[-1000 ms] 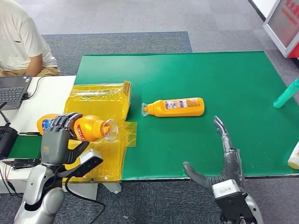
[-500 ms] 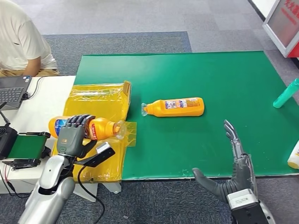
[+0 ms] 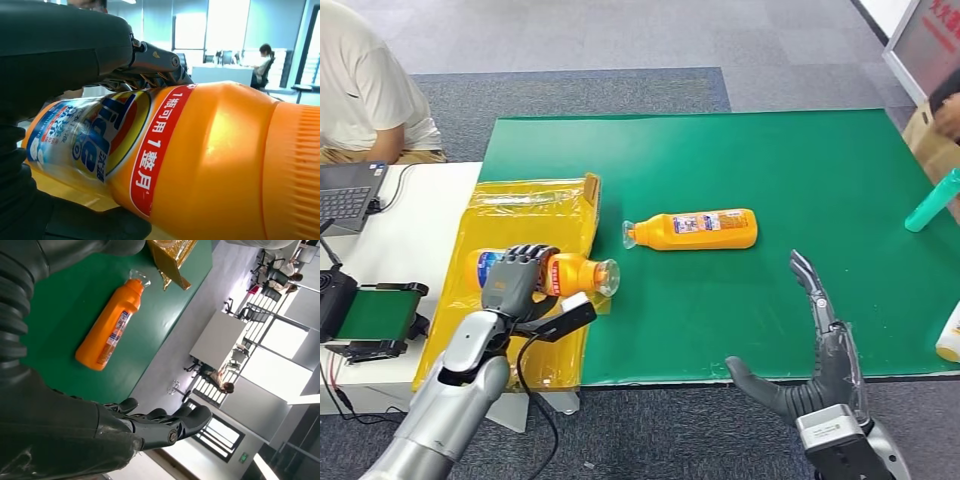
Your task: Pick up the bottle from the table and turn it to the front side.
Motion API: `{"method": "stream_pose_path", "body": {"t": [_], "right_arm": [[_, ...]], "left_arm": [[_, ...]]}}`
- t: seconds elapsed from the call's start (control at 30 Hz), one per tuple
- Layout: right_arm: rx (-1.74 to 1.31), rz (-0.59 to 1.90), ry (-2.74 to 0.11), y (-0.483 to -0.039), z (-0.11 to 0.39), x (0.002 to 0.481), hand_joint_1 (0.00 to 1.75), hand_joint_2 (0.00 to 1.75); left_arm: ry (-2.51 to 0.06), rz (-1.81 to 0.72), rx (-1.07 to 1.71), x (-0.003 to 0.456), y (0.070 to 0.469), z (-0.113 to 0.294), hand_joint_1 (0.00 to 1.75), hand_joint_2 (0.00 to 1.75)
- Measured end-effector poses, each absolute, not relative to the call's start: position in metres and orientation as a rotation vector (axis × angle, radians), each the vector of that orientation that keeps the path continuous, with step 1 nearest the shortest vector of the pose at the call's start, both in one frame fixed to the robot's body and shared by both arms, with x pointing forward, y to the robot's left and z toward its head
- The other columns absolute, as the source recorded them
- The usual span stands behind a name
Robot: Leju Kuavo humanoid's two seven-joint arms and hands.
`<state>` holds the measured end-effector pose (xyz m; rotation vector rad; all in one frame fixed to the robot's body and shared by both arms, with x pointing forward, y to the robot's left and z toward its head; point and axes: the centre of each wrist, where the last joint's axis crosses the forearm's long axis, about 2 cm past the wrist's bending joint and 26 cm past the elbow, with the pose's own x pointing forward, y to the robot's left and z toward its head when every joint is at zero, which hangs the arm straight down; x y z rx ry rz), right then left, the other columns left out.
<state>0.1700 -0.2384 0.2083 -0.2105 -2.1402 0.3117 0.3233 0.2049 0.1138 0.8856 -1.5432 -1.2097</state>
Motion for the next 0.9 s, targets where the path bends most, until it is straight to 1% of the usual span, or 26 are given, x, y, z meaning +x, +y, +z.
{"method": "stream_pose_path", "body": {"t": [0.53, 0.57, 0.67, 0.7, 0.9], "right_arm": [[-0.242, 0.371, -2.174, -0.235, 0.213, 0.174, 0.00, 1.75], [-0.240, 0.372, -2.178, -0.234, 0.213, 0.174, 0.00, 1.75], [-0.245, 0.382, -2.183, -0.234, 0.214, 0.175, 0.00, 1.75], [-0.251, 0.391, -2.184, -0.233, 0.214, 0.175, 0.00, 1.75], [-0.280, 0.452, -2.186, -0.234, 0.213, 0.174, 0.00, 1.75]], "left_arm": [[-1.492, -1.247, 0.740, 0.335, 0.171, 0.107, 1.73, 1.75], [-1.491, -1.247, 0.733, 0.335, 0.170, 0.106, 1.33, 1.75], [-1.490, -1.248, 0.720, 0.334, 0.167, 0.105, 0.03, 1.75], [-1.490, -1.251, 0.717, 0.334, 0.166, 0.104, 0.00, 1.75], [-1.498, -1.267, 0.703, 0.332, 0.160, 0.104, 0.00, 1.75]]}}
